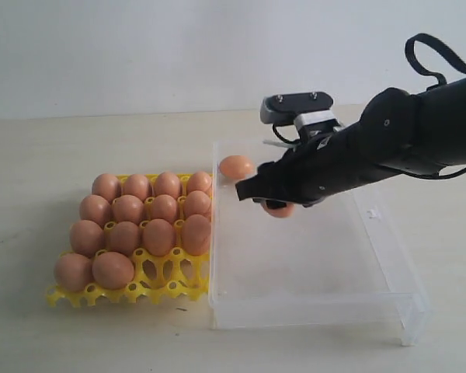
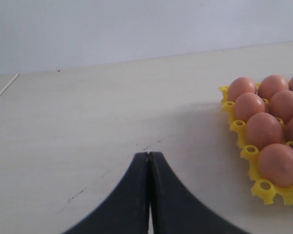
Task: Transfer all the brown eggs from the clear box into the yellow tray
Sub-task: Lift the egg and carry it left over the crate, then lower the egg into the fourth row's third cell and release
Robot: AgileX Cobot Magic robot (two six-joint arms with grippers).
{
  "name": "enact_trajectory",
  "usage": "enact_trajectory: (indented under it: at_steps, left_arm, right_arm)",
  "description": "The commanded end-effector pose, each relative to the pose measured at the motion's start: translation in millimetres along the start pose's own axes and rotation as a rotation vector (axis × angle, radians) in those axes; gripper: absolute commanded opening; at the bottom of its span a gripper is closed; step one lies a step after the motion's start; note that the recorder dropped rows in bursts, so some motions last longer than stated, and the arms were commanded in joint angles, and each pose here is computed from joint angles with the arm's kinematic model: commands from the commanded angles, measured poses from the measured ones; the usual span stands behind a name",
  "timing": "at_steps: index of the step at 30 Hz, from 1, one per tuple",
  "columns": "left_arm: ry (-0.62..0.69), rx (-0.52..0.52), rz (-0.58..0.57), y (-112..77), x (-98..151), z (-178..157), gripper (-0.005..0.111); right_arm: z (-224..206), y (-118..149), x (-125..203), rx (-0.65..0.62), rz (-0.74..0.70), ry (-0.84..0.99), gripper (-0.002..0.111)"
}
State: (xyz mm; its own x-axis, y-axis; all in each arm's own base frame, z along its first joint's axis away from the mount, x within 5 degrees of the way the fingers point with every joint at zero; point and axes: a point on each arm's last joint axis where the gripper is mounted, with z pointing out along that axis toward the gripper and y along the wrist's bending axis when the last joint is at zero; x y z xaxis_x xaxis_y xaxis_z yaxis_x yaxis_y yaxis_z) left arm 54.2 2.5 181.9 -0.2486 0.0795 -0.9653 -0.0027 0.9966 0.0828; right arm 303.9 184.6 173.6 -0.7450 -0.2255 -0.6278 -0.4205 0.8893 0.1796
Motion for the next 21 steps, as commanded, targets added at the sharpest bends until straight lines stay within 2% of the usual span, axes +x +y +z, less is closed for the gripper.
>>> enact_trajectory:
  at_steps: [1,5,10,14,18,21]
  left_arm:
    - [-0.020,-0.001,-0.008,0.1,-2,-1,0.000]
    - [-0.020,-0.001,-0.008,0.1,-2,-1,0.000]
    - [-0.020,-0.001,-0.008,0.1,-2,-1,0.000]
    - [-0.020,-0.001,-0.008,0.1,-2,-1,0.000]
    - [-0.020,-0.001,-0.008,0.1,-2,-1,0.000]
    - [-0.020,-0.001,-0.008,0.1,-2,-1,0.000]
  right_arm:
    - [-23,29,-7,-0.016,-0.041,-0.183,0.000]
    - [-30,60,-1,-0.051,-0.041,-0.293,0.000]
    - [-27,84,5,-0.084,-0.037,-0.403,0.000]
    - [-17,102,11,-0.200,0.047,-0.421,0.000]
    - [-1,107,18,-0.287,0.127,-0.406,0.000]
    - [9,113,25,-0.361,0.116,-0.384,0.000]
